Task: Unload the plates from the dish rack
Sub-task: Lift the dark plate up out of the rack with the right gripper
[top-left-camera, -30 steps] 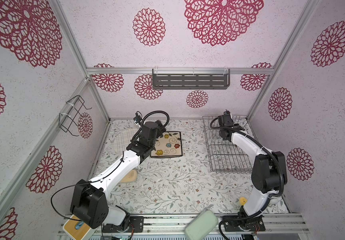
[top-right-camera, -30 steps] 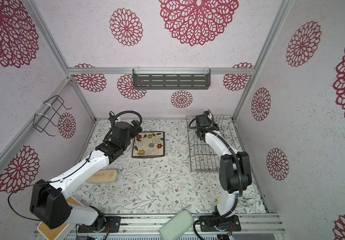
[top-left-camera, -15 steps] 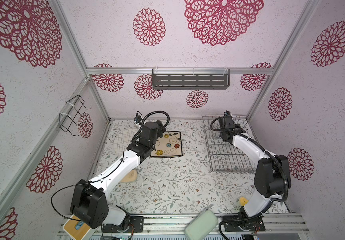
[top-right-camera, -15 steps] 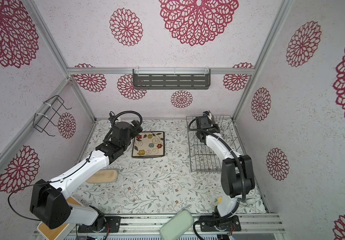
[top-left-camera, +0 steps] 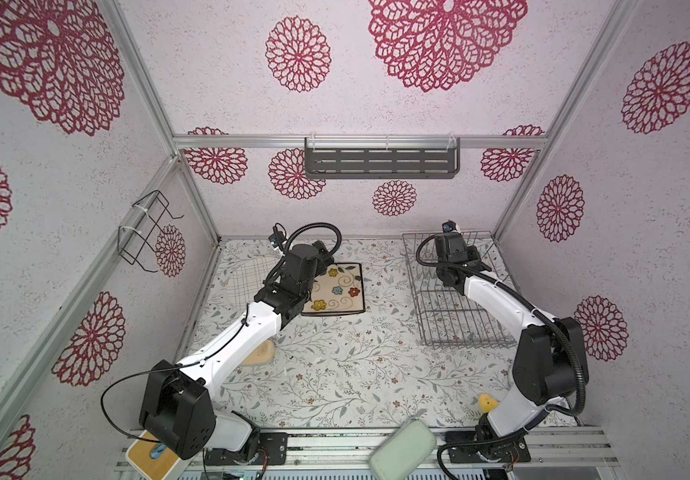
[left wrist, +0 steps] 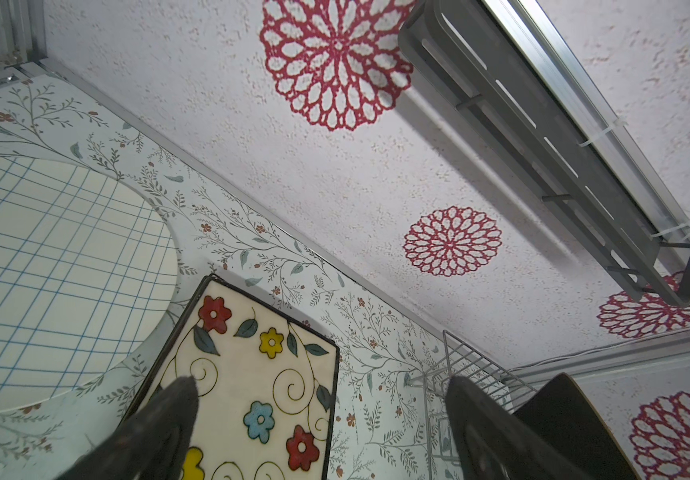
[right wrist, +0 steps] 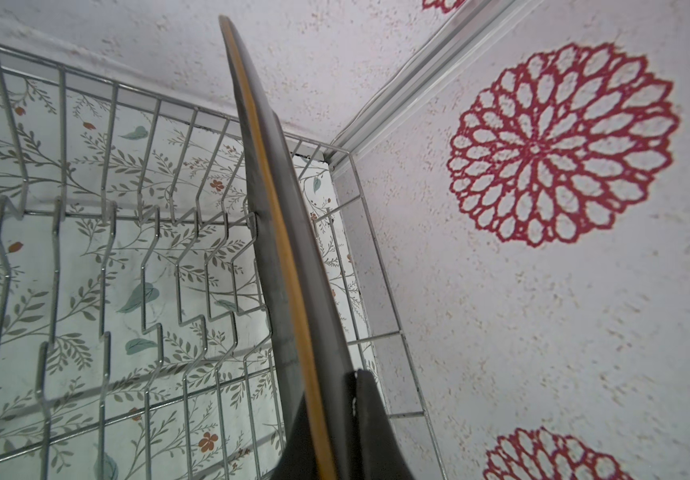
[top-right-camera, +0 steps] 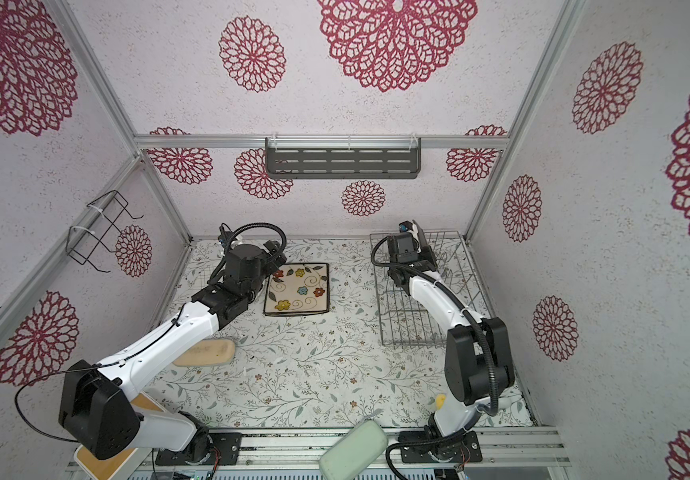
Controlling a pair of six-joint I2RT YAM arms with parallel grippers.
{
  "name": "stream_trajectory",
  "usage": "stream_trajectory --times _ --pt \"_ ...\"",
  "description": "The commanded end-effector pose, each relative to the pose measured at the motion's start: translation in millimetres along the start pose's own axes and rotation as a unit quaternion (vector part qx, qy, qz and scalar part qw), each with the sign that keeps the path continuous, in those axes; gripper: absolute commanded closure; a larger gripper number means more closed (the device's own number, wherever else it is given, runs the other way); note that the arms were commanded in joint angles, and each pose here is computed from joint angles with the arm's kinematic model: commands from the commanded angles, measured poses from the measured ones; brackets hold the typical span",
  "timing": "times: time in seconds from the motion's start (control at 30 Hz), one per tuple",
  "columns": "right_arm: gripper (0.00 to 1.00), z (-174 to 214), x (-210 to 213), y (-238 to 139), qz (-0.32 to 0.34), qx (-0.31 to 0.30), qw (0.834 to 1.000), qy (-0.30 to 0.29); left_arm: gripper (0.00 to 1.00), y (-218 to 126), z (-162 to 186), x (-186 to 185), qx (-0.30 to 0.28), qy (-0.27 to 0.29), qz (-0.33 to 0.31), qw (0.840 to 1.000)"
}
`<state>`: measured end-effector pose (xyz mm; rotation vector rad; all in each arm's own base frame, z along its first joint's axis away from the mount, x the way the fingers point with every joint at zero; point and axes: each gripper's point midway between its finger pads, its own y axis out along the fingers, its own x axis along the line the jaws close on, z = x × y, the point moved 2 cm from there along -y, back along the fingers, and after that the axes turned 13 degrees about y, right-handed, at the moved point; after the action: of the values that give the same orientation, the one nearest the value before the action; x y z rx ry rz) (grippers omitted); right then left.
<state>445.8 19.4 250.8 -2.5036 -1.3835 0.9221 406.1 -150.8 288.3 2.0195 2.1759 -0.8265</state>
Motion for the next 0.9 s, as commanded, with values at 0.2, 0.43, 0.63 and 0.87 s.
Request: stream_trajectory --times 0.2,0.43,0.63,0.87 --pt "1.0 -70.6 -62.4 -48.3 0.05 -0.115 0.985 0.119 0.03 -11.3 -11.7 -7.0 -0.018 -0.006 0.007 1.0" --pt "1.0 -79.8 -73.3 -65.5 0.045 -0.139 0.981 0.13 0.03 -13.2 -12.0 -7.9 -0.021 -0.009 0.007 1.0" --pt "1.0 -89.0 -81.8 -83.5 0.044 -0.157 0.978 0.133 0.03 -15.4 -11.9 -14.1 -0.022 -0.009 0.015 1.0" --pt "1.0 -97.5 -88.5 -112.1 0.029 -0.181 0.974 0.131 0.03 -16.7 -10.8 -22.1 -0.019 -0.008 0.032 0.999"
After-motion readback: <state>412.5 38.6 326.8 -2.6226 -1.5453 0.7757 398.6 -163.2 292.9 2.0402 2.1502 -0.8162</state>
